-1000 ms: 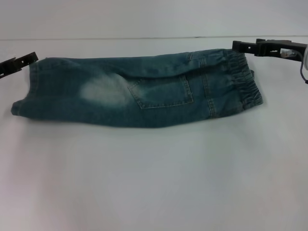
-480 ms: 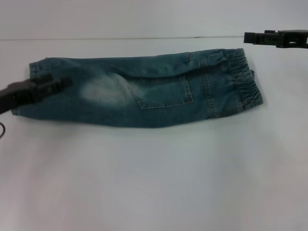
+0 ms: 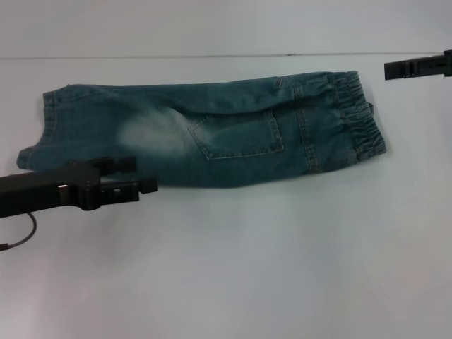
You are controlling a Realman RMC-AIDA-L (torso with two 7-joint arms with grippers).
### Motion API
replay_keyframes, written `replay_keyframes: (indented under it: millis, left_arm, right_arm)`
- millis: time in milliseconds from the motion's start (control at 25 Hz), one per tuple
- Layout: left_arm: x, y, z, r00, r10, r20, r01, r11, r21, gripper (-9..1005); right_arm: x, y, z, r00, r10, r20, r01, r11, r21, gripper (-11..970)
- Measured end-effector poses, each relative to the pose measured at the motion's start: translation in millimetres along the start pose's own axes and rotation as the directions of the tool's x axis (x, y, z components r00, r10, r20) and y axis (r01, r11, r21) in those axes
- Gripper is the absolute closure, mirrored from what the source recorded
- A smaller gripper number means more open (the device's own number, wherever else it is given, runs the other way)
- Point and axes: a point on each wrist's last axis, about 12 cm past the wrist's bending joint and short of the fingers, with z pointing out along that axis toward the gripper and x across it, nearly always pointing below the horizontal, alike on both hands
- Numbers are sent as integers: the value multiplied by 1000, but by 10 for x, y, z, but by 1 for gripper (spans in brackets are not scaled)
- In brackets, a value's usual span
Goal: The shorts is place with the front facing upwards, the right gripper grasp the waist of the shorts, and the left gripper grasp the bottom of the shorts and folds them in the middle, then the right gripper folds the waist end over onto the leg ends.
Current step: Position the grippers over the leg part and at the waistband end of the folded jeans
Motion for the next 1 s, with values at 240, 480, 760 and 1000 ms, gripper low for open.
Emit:
replay_keyframes:
  millis: [240,480,760,1000]
  left_arm:
    - [-43,-24,136,999,19,-46,-18,999,38,104]
    - [-65,-18,207,998,22,-57,-20,999,41,104]
    - [-24,-6,261,998,2,-60,1,999,37,105]
    - [14,-8,295,998,-15,-60,17,999,36,105]
  right_arm:
    - [-59,-18,109,987,64,-147,-46,991,124,0]
    - [-11,-32,375,966,60,-250,-11,981,192,2]
    - [103,-104,558,961,71,-266,-10,975,222,6]
    - [158,-170,645,966,70,-251,-5,968,251,12]
